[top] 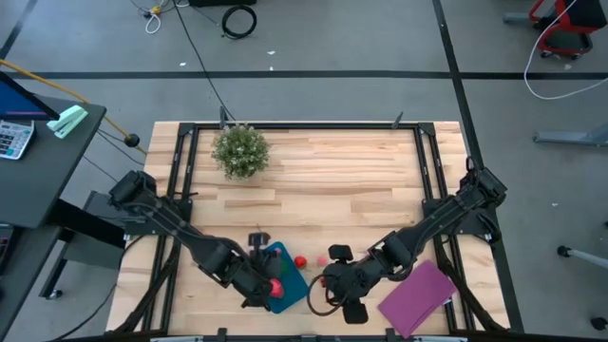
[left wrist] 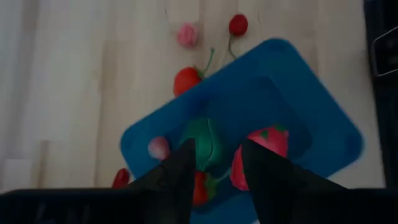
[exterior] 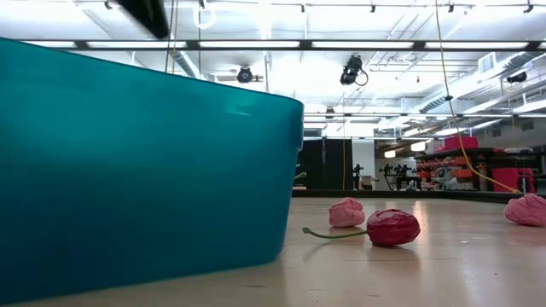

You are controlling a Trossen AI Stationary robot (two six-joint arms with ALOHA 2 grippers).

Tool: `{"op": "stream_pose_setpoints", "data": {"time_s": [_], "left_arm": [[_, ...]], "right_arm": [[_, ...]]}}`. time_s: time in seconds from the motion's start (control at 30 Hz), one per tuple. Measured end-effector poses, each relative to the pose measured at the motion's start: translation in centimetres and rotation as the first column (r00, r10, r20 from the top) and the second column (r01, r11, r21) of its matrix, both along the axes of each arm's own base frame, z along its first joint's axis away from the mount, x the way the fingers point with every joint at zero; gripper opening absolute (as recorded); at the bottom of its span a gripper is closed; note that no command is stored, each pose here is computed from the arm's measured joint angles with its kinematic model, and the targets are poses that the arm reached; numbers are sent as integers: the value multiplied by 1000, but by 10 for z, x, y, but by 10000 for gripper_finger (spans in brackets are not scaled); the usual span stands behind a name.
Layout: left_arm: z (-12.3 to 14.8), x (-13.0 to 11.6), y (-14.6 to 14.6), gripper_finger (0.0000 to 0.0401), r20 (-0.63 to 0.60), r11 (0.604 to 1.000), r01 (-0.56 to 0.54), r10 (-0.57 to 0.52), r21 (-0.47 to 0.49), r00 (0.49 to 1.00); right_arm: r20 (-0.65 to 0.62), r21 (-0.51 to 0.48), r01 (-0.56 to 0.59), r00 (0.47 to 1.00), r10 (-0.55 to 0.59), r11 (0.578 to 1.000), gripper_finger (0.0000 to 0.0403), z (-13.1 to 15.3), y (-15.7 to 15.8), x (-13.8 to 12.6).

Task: Pick and placing Produce into tupperware
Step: Put the pink peach into the blue bin

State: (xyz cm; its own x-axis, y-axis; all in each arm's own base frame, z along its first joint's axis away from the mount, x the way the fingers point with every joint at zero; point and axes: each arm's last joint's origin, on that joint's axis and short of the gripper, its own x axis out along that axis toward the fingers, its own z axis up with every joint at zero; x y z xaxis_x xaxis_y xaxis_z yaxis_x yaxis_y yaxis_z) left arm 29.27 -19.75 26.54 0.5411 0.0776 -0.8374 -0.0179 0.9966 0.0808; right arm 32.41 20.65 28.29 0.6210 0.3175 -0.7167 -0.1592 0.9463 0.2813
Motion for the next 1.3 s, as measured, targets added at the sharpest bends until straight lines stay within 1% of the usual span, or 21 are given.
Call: {"op": "stream_pose_setpoints", "data": {"time_s": [0.07, 0.13, 0.2, 0.27, 0.37, 0.43, 0.53, 0.6, 0.67, 0.73, 0.87, 0.93, 0.97, 1.13, 1.3], "left_arm": [[15, 1, 0, 125, 5, 1000, -9, 9, -6, 1000], [26, 0, 0, 117, 11, 1000, -20, 20, -16, 1000], [34, 0, 0, 110, 12, 1000, -21, 22, -19, 1000], [40, 0, 0, 104, 19, 1000, -25, 25, -13, 1000], [41, -1, 1, 95, 21, 1000, -23, 23, 6, 1000], [41, -1, 1, 90, 16, 1000, -12, 12, 19, 1000], [40, -2, 2, 81, 2, 999, 0, 0, 37, 1000], [40, -2, 2, 75, 3, 999, -1, 1, 36, 1000], [40, -2, 2, 70, 4, 999, -2, 2, 35, 1000], [40, -2, 2, 66, 4, 999, -2, 2, 35, 1000], [40, -2, 2, 59, 4, 999, -1, 1, 35, 1000], [40, -2, 2, 56, 3, 999, 2, -2, 38, 1000], [40, -2, 2, 55, 2, 999, 2, -2, 39, 1000], [40, -2, 2, 50, 0, 999, 2, -2, 40, 1000], [40, -2, 2, 52, 0, 999, 2, -2, 41, 1000]], "right_arm": [[-78, -22, 48, 996, -49, 999, 187, -5, -4, -4], [-181, -95, 125, 973, -141, 988, 187, -13, -10, -13], [-243, -182, 220, 934, -261, 958, 187, -24, -14, -24], [-294, -257, 285, 887, -356, 923, 187, -36, -18, -34], [-347, -300, 356, 824, -448, 885, 187, -59, -23, -46], [-379, -331, 419, 761, -526, 846, 187, -78, -29, -55], [-424, -386, 511, 641, -640, 768, 187, -105, -43, -68], [-462, -418, 536, 570, -679, 734, 187, -120, -53, -76], [-479, -436, 555, 523, -705, 709, 187, -130, -63, -81], [-493, -422, 565, 513, -702, 709, 187, -136, -68, -81], [-519, -319, 552, 578, -629, 770, 187, -141, -70, -72], [-511, -269, 556, 609, -606, 786, 187, -142, -70, -67], [-512, -258, 559, 612, -603, 788, 186, -143, -71, -66], [-515, -275, 559, 601, -611, 782, 180, -144, -73, -67], [-532, -274, 549, 598, -600, 790, 174, -144, -72, -68]]}}
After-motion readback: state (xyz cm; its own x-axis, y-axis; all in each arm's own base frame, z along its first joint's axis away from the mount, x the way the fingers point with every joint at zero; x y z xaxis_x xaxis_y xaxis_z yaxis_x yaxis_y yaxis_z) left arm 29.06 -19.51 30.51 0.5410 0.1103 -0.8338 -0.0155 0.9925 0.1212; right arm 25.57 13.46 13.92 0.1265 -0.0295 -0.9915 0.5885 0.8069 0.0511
